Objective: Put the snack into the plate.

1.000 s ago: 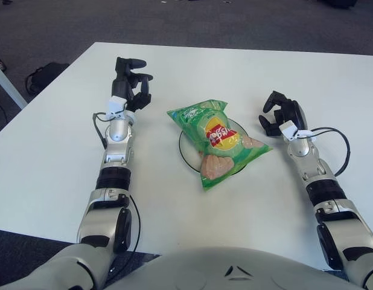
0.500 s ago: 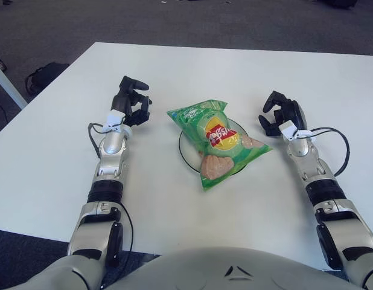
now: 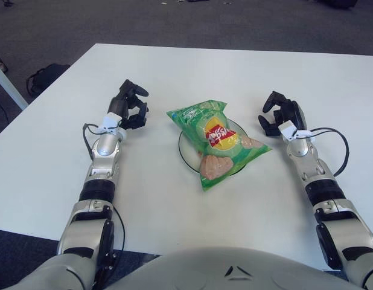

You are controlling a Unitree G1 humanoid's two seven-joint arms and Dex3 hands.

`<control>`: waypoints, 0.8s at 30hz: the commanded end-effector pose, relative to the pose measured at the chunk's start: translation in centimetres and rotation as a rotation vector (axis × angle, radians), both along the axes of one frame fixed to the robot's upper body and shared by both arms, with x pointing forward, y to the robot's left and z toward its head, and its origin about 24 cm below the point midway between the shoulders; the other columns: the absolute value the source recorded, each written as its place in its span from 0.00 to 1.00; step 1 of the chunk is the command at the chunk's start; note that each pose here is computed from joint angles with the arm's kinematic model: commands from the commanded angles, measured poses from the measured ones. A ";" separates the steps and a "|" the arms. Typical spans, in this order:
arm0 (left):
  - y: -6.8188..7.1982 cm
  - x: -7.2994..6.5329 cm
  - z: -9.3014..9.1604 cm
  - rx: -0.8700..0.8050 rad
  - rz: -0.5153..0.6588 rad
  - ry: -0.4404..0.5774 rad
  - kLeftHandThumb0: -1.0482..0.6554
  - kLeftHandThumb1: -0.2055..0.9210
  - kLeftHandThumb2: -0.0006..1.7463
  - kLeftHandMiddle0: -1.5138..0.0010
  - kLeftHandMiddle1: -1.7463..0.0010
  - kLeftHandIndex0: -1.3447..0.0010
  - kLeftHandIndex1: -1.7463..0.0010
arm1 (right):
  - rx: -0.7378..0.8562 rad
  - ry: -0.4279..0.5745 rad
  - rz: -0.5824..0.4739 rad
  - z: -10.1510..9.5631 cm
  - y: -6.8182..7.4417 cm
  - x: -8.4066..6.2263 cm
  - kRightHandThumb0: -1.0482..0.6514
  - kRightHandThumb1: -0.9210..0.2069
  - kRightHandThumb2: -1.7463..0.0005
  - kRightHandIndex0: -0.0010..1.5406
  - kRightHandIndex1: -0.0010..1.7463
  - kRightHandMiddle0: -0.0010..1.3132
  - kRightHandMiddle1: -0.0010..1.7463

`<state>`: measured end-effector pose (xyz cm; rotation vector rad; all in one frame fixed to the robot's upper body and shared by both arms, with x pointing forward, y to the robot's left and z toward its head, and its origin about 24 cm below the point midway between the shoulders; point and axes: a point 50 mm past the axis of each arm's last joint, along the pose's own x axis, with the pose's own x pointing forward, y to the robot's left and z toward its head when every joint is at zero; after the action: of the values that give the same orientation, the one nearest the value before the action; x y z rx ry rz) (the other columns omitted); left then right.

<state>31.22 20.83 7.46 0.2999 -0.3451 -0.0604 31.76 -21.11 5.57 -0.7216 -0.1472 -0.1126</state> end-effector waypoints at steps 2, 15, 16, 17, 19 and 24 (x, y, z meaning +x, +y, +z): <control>-0.2 -1.6 -3.3 0.076 0.010 0.087 0.39 0.77 0.51 0.55 0.02 0.73 0.00 | -0.022 0.215 -0.035 -4.6 -0.4 -2.2 0.31 0.62 0.18 0.83 1.00 0.53 1.00; -0.7 -2.3 -5.3 0.164 0.022 0.151 0.39 0.77 0.50 0.54 0.00 0.74 0.00 | -0.022 0.214 -0.028 -4.6 -0.7 -2.4 0.31 0.61 0.19 0.83 1.00 0.52 1.00; -0.7 -2.3 -5.4 0.163 0.020 0.156 0.39 0.77 0.50 0.54 0.00 0.74 0.00 | -0.021 0.215 -0.028 -4.6 -0.7 -2.4 0.31 0.61 0.19 0.83 1.00 0.52 1.00; -0.7 -2.3 -5.4 0.162 0.019 0.160 0.39 0.77 0.50 0.54 0.00 0.74 0.00 | -0.021 0.215 -0.029 -4.6 -0.7 -2.4 0.31 0.61 0.19 0.83 1.00 0.52 1.00; -0.7 -2.3 -5.6 0.151 0.018 0.160 0.39 0.77 0.50 0.53 0.00 0.74 0.00 | -0.020 0.215 -0.030 -4.6 -0.7 -2.4 0.31 0.61 0.19 0.83 1.00 0.52 1.00; -0.9 -2.4 -5.9 0.129 0.026 0.146 0.39 0.75 0.52 0.51 0.00 0.72 0.00 | -0.021 0.213 -0.031 -4.6 -0.6 -2.5 0.31 0.61 0.19 0.83 1.00 0.52 1.00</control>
<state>31.36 19.64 6.37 0.4608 -0.3549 -0.0864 31.61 -20.95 5.59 -0.7212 -0.1542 -0.1055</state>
